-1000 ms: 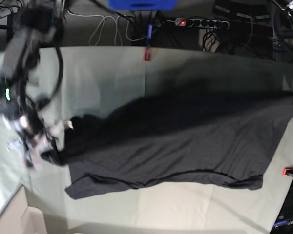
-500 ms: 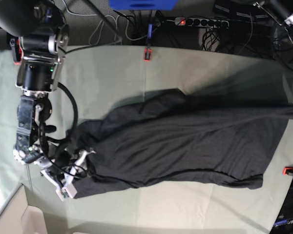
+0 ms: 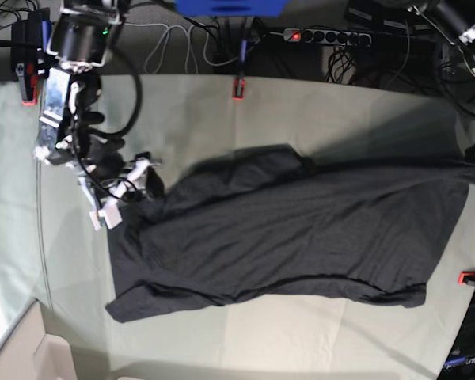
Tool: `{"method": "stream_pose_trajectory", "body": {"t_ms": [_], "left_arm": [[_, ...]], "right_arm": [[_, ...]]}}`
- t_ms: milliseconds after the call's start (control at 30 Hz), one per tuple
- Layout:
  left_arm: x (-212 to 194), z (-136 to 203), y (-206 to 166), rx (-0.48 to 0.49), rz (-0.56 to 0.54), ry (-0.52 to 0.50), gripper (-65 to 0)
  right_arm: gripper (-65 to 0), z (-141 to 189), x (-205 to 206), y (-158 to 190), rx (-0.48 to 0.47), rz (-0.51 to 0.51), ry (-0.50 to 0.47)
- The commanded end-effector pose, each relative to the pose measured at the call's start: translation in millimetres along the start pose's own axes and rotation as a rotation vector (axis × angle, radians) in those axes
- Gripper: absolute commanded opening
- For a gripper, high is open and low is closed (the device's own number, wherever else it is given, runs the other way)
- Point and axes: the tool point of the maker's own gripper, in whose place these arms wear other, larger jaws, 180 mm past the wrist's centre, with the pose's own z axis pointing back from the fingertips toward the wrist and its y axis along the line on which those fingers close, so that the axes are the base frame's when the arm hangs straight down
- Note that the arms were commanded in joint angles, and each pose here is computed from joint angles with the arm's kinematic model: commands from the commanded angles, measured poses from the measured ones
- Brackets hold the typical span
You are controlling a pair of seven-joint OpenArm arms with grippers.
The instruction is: Layout the t-shirt on the table in an organized manner, then fold the t-shirt properly
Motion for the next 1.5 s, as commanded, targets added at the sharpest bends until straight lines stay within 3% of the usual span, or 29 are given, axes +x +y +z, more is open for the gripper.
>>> {"method": "stream_pose_trajectory", "body": {"t_ms": [0,267,600,700,833,900,1033,1267,1467], "left_arm": [[16,1,-2,-0.009,-0.009,-0.042,-65.0],[14,-3,-2,-0.012,0.008,-0.033,-65.0],[14,-3,-2,-0.011,0.008,-0.033,-65.0],[14,-3,-2,-0.011,0.008,-0.033,-65.0],[15,-3,-1,-0.013,0.014,-0.037,-65.0],[15,-2,-2,-0.017,0.014,-0.04,-65.0],[22,2,-6,-0.022,0.0,-0.058,-65.0],[41,18,-23,-0.046,-0.062,-0.12,-65.0],[24,24,-20,-0.035,-0.06,-0.102,-65.0]], "right_arm": [[-36.4,2,12,4,0.016,0.006,-0.051],[-29.2,-18,-8,23,0.069,-0.073,-0.024],[-31.0,-49,-32,33,0.133,-0.186,0.041],[-40.2,-49,-34,36,0.137,-0.188,0.044],[-64.9,-48,-42,36,0.135,-0.191,0.064],[-65.0,-45,-54,36,0.13,-0.196,0.085],[-65.0,-18,-50,18,0.067,-0.135,0.042],[-65.0,67,7,17,-0.07,0.109,-0.155],[-65.0,133,21,-6,-0.239,0.166,-0.227]]}}
